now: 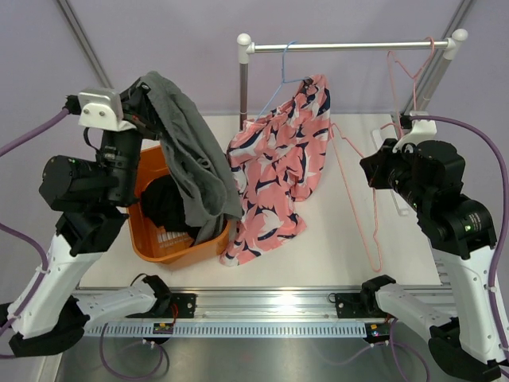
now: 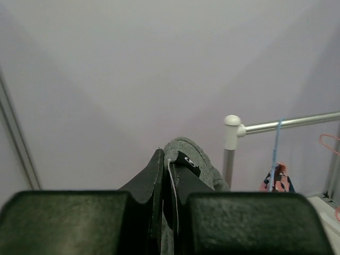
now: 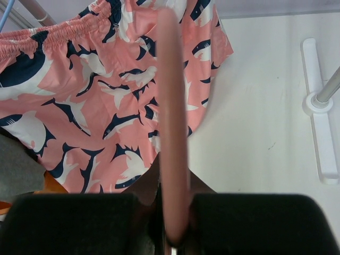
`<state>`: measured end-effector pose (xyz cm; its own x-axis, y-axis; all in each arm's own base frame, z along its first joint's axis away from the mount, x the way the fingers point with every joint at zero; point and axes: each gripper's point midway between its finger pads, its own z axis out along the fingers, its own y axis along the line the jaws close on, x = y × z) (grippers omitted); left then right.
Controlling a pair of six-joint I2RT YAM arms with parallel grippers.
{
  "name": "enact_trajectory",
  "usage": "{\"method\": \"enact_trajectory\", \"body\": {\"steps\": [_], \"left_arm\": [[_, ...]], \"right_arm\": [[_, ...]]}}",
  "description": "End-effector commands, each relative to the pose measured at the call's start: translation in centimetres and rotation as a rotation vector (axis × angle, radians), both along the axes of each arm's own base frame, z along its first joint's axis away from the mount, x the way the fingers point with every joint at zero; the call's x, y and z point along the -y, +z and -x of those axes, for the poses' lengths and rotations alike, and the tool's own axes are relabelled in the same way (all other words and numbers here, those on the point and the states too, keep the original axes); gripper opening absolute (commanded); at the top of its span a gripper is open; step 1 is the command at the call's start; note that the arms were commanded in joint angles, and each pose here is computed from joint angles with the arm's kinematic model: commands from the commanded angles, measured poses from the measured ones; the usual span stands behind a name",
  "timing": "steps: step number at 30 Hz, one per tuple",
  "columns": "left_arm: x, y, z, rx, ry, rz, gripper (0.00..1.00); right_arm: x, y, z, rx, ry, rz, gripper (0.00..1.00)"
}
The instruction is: Remove the shorts from the hanger
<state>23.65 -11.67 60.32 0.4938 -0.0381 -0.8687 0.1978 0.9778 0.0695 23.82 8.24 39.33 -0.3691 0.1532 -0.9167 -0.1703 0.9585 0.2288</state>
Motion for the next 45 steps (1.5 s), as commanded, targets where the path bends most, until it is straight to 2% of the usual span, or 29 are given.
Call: {"method": "enact_trajectory", "body": {"steps": [1, 5, 10, 13, 14, 16, 17, 18, 23, 27, 28, 30, 31, 32, 36, 41, 45], "left_arm": [[-3.6, 3.8, 1.4, 0.081, -0.029, 0.202, 0.0], [-4.8, 3.7, 1.2, 0.072, -0.02, 0.221, 0.0], [-3.5, 1.5, -0.3, 0.0, -0.06, 0.227, 0.0], [-2.5, -1.7, -1.5, -0.073, -0.087, 0.269, 0.0], [-1.9, -4.5, -2.7, -0.131, -0.077, 0.262, 0.0], [-3.0, -6.9, -3.1, -0.185, -0.026, 0.343, 0.0], [-3.0, -9.7, -3.9, -0.24, 0.007, 0.347, 0.0], [-3.8, -11.2, -4.1, -0.275, 0.048, 0.405, 0.0], [-6.5, -19.0, -3.0, -0.435, 0.178, 0.53, 0.01], [-5.6, -24.1, -2.1, -0.566, 0.142, 0.582, 0.17], [-5.1, -25.7, -2.1, -0.605, 0.127, 0.565, 0.34], [-3.3, -27.2, -1.5, -0.675, 0.036, 0.519, 0.6], [-2.8, -27.8, -1.3, -0.7, 0.015, 0.491, 0.87], [-2.1, -28.0, -0.9, -0.723, -0.027, 0.459, 0.97], [-1.1, -28.4, 0.8, -0.798, -0.103, 0.273, 0.99], [-0.7, -29.2, 2.2, -0.858, -0.148, 0.191, 0.99], [-0.9, -30.3, 3.2, -0.856, -0.169, 0.177, 0.99]], "right_arm": [[-0.3, 1.7, 0.6, 0.047, 0.024, -0.02, 0.0], [-0.1, 1.8, 0.7, 0.049, 0.024, -0.013, 0.0], [-0.2, 1.6, 0.6, 0.044, 0.028, -0.007, 0.0], [-0.2, 1.6, 0.6, 0.046, 0.034, 0.0, 0.0], [-0.5, 1.6, 0.7, 0.044, 0.048, 0.0, 0.0], [-0.8, 1.8, 0.6, 0.05, 0.066, -0.002, 0.0], [-0.9, 1.8, 0.6, 0.05, 0.075, -0.001, 0.0], [-1.0, 2.0, 0.5, 0.054, 0.076, -0.001, 0.0], [-1.6, 1.9, -0.3, 0.043, 0.092, -0.003, 0.0], [-1.8, 1.7, -0.8, 0.047, 0.097, 0.002, 0.0], [-1.9, 1.8, -1.0, 0.049, 0.1, 0.005, 0.0], [-1.9, 1.9, -1.1, 0.054, 0.103, 0.014, 0.0], [-2.3, 1.9, -1.0, 0.049, 0.131, 0.012, 0.0], [-2.6, 1.9, -0.9, 0.05, 0.15, 0.016, 0.0], [-2.1, 1.8, -1.1, 0.06, 0.137, 0.042, 0.0], [-2.0, 2.6, -1.8, 0.086, 0.13, 0.069, 0.0], [-0.2, 4.4, -4.0, 0.132, 0.0, 0.104, 0.0]]}}
